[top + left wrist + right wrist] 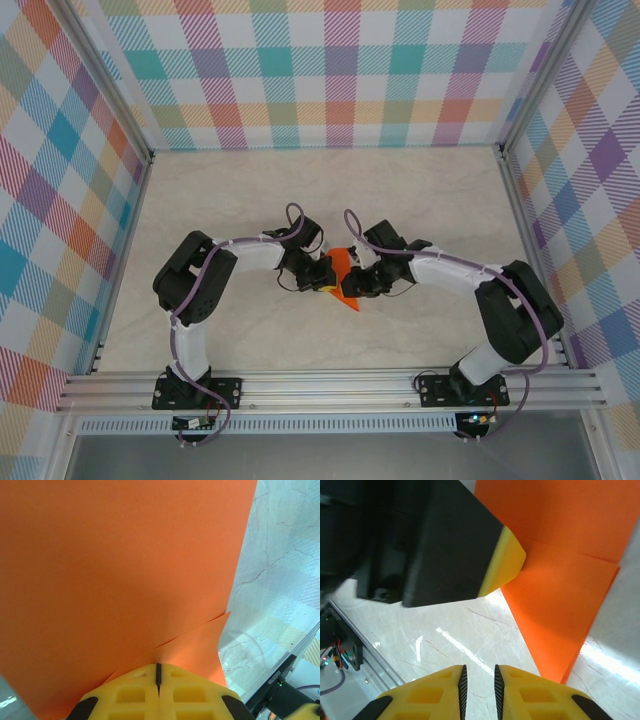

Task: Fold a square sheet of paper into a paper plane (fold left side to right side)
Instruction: Third fold the triangle at the center of the table.

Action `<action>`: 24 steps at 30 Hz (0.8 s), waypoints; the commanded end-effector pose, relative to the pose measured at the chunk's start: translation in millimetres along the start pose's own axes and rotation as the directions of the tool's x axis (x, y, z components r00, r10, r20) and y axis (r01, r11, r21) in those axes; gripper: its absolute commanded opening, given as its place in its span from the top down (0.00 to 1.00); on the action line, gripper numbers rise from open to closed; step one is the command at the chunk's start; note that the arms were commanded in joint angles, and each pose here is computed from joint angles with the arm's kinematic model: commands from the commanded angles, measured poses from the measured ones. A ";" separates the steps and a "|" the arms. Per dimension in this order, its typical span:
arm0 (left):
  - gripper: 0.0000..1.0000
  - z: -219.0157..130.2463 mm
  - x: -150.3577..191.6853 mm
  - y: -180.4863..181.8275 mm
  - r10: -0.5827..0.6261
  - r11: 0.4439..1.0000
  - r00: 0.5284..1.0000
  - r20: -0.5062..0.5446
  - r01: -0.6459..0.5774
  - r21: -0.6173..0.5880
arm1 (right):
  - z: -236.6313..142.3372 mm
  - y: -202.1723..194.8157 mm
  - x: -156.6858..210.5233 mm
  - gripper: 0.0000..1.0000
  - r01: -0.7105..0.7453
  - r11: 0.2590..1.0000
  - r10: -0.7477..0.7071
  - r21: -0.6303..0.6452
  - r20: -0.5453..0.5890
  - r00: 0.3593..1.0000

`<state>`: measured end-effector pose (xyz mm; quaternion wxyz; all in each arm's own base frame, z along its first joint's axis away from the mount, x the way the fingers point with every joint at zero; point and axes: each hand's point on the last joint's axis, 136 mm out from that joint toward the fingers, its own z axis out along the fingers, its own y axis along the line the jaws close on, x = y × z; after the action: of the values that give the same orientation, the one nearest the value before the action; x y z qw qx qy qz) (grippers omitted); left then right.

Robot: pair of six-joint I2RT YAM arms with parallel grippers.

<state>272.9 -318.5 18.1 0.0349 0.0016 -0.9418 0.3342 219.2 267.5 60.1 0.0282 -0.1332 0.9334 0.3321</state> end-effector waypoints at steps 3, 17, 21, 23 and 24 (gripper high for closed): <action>1.00 12.5 17.4 39.9 -0.049 0.990 0.998 -0.041 0.043 -0.132 | 19.8 -1.9 9.5 0.78 -0.055 0.997 0.051 -0.053 -0.074 0.996; 1.00 11.8 16.8 40.1 -0.045 0.990 0.998 -0.040 0.039 -0.138 | 36.1 -26.3 26.8 0.80 -0.117 0.993 0.116 0.000 -0.131 0.985; 1.00 11.6 16.1 40.4 -0.045 0.989 0.998 -0.040 0.039 -0.140 | 37.6 -29.5 29.4 0.80 -0.127 0.992 0.126 0.008 -0.134 0.983; 1.00 11.8 16.3 40.5 -0.043 0.989 0.998 -0.040 0.037 -0.142 | 37.5 -31.8 31.3 0.80 -0.130 0.991 0.131 0.017 -0.136 0.982; 1.00 11.5 16.6 40.7 -0.043 0.989 0.998 -0.041 0.037 -0.143 | 37.4 -33.5 31.6 0.80 -0.134 0.991 0.136 0.023 -0.135 0.982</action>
<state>272.9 -318.3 18.0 0.0343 0.0000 -0.9420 0.3338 204.3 266.5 16.2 -0.0390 -0.1061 0.9376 0.3287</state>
